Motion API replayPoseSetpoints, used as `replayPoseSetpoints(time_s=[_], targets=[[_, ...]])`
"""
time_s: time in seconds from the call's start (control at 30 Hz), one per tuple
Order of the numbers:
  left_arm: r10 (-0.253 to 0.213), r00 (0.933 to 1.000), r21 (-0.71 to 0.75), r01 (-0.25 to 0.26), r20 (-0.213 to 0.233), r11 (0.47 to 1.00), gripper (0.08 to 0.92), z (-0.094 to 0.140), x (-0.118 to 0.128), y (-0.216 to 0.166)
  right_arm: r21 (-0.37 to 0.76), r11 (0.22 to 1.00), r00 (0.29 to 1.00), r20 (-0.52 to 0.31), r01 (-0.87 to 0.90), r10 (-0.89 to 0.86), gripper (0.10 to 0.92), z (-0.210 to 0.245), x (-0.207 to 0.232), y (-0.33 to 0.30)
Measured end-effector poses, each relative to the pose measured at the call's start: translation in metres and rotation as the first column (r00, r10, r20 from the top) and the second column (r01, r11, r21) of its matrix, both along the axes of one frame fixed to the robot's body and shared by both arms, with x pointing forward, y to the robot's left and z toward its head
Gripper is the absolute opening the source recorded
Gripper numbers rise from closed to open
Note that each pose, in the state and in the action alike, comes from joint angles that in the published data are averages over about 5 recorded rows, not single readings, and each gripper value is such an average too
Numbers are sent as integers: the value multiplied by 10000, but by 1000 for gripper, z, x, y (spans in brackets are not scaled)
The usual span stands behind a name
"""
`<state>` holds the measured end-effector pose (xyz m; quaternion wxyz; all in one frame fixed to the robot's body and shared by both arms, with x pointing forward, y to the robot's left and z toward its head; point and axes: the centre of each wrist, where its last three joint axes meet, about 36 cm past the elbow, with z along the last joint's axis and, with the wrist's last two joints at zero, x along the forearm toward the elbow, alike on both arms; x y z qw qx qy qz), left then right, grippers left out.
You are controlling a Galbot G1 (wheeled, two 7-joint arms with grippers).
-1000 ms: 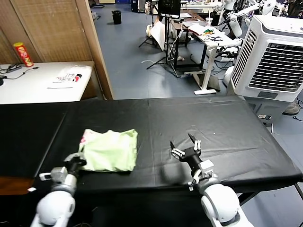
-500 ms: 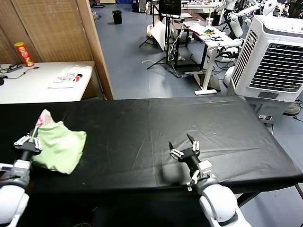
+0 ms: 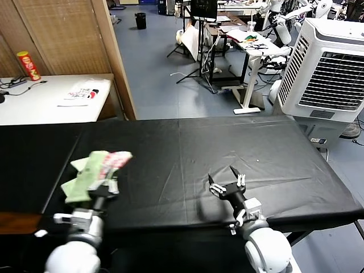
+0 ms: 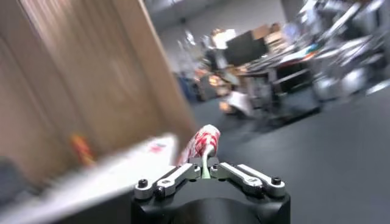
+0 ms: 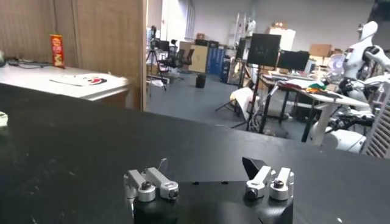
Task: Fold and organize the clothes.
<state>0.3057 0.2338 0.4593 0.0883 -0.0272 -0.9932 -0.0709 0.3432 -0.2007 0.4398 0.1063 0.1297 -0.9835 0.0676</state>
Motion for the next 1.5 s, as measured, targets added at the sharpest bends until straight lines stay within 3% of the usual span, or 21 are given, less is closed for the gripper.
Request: replayPoseSetpoints(time_s=[0.23, 0.43, 0.57, 0.67, 0.9, 1.13, 1.37, 1.5], targets=[[-1139, 9928, -1701, 1060, -371, 9797, 177, -18, 6, -65, 677, 9973, 9975, -630, -272, 315, 798, 7, -3, -6], [-2132, 9769, -1902, 2071, -123, 9597, 486, -25, 3, -89, 1587, 9848, 9839, -1510, -709, 952, 798, 9, -1, 0], [-2396, 9703, -2041, 2413, 332, 9487, 703, -23, 0, -88, 2342, 9687, 9672, -2157, -825, 1345, 798, 6, 5, 9], [-2295, 9715, -2059, 2367, 588, 9495, 782, -21, -2, -81, 2866, 9540, 9540, -2517, -876, 1632, 798, 3, 11, 18], [-1647, 9839, -1720, 1746, 699, 9695, 798, -22, -5, -58, 3735, 9234, 9346, -2893, -888, 2069, 795, -11, 31, 41], [-886, 9945, -1674, 967, 553, 9811, 798, -28, -11, -42, 4627, 8862, 9250, -3257, -246, 1957, 645, -27, 54, 55], [-499, 9978, -1701, 566, 433, 9838, 798, -32, -15, -38, 5457, 8356, 8934, -4041, 632, 1963, 603, -38, 83, 61], [-340, 9987, -1714, 399, 371, 9844, 798, -35, -16, -36, 5508, 8327, 8955, -3973, 577, 2007, 467, -42, 96, 61]])
